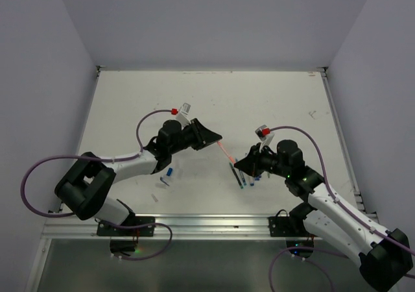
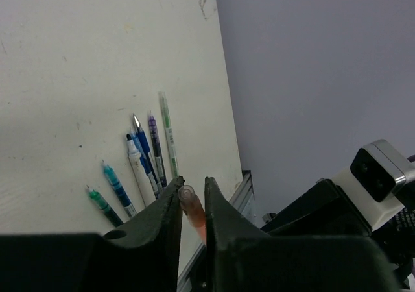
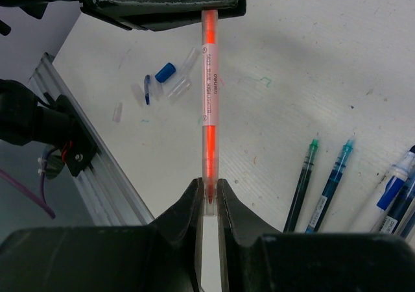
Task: Open the pen caps
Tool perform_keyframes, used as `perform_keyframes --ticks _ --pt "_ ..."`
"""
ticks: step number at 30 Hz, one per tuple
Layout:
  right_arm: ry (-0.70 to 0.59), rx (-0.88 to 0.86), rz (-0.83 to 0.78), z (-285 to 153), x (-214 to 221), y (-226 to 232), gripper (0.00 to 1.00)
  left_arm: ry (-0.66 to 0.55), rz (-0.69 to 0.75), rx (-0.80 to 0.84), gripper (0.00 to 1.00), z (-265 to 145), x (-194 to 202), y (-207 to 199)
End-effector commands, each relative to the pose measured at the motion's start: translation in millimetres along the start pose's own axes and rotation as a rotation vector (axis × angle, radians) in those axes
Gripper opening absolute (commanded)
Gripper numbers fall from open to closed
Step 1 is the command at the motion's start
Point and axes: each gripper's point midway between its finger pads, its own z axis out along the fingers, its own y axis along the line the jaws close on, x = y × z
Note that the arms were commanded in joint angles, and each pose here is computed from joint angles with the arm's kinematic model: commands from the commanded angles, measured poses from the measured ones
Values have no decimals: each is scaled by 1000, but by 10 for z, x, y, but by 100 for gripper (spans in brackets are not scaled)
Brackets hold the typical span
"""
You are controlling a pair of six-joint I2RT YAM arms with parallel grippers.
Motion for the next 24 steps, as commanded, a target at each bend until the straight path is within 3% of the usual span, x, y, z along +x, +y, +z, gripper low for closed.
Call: perform_keyframes --ticks 1,4,7,9,12,13,16,17,24 --pt "-6 -42 -32 -13 -93 116 0 -24 43 110 15 4 -109 -295" --pt "-9 -40 -37 -7 -123 119 0 -23 57 123 0 -15 -100 -315" --pt "-1 -19 -54 -9 -184 113 2 -11 74 131 0 -33 -69 -323" --pt "-4 -6 -65 -2 -236 97 19 -4 91 129 0 -51 -44 -297" --pt "4 1 -69 43 -327 111 34 2 103 117 0 -78 -15 -257" --pt "20 3 -64 84 -352 110 49 -1 104 117 0 -89 -16 -261" --pt "36 15 -56 142 -387 93 74 1 111 110 0 -104 -11 -250" --pt "37 20 -47 161 -416 89 98 0 116 112 0 -107 -15 -259" --pt "65 -1 -16 265 -408 127 99 -2 127 121 0 -148 -20 -303"
